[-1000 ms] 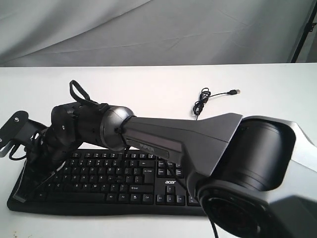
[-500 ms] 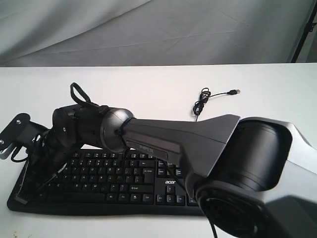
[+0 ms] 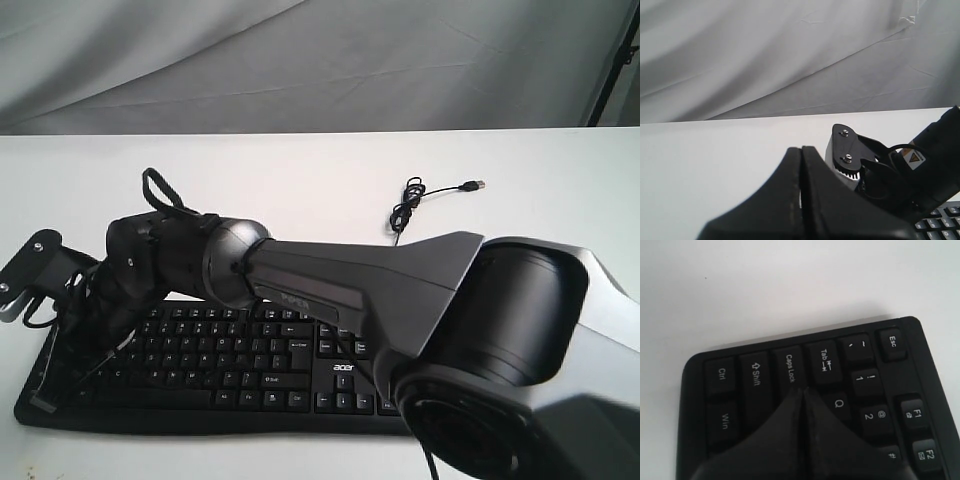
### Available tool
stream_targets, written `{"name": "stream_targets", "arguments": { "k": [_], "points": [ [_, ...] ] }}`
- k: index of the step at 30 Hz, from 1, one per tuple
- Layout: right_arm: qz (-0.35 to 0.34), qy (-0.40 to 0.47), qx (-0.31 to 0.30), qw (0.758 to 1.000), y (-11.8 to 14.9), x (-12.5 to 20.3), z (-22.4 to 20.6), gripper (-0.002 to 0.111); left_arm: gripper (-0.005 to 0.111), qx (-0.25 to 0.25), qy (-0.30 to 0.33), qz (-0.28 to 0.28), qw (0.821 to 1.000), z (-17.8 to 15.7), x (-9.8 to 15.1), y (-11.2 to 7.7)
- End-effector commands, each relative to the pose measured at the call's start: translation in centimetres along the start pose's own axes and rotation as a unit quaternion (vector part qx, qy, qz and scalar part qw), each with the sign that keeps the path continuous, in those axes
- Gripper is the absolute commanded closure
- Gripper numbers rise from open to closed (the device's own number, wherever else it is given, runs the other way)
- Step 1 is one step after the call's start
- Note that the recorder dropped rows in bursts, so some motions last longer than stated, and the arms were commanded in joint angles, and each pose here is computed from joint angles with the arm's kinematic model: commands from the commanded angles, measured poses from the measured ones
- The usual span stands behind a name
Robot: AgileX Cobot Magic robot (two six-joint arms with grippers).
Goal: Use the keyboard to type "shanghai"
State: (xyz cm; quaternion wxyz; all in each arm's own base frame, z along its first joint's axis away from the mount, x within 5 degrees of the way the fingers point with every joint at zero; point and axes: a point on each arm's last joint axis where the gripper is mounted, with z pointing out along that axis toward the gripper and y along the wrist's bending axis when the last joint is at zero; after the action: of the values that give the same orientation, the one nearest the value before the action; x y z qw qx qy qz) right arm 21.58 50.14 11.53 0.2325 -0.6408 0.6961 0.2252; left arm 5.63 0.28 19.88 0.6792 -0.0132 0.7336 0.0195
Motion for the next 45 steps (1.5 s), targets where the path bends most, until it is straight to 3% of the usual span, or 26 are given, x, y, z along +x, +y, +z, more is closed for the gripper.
{"name": "stream_targets", "arguments": {
  "k": [1,20,26,33,40,45],
  "points": [
    [-0.001,0.003,-0.004,1.0,0.2,-0.1,0.0,0.108,0.107,0.004,-0.005,-0.003,1.0,0.0,0.0,0.0],
    [0.002,0.012,-0.008,1.0,0.2,0.6,0.8,0.108,0.107,0.004,-0.005,-0.003,1.0,0.0,0.0,0.0],
    [-0.013,-0.009,0.006,1.0,0.1,-1.1,-1.4,0.108,0.107,0.004,-0.005,-0.003,1.0,0.0,0.0,0.0],
    [-0.06,0.006,0.032,0.998,0.2,-3.6,-7.8,0.108,0.107,0.004,-0.005,-0.003,1.0,0.0,0.0,0.0],
    [-0.01,0.048,0.035,0.998,-1.0,1.2,-10.9,0.108,0.107,0.004,-0.005,-0.003,1.0,0.0,0.0,0.0],
    [0.011,0.039,0.045,0.998,-0.3,4.5,-12.8,0.108,0.107,0.004,-0.005,-0.003,1.0,0.0,0.0,0.0]
  ]
}}
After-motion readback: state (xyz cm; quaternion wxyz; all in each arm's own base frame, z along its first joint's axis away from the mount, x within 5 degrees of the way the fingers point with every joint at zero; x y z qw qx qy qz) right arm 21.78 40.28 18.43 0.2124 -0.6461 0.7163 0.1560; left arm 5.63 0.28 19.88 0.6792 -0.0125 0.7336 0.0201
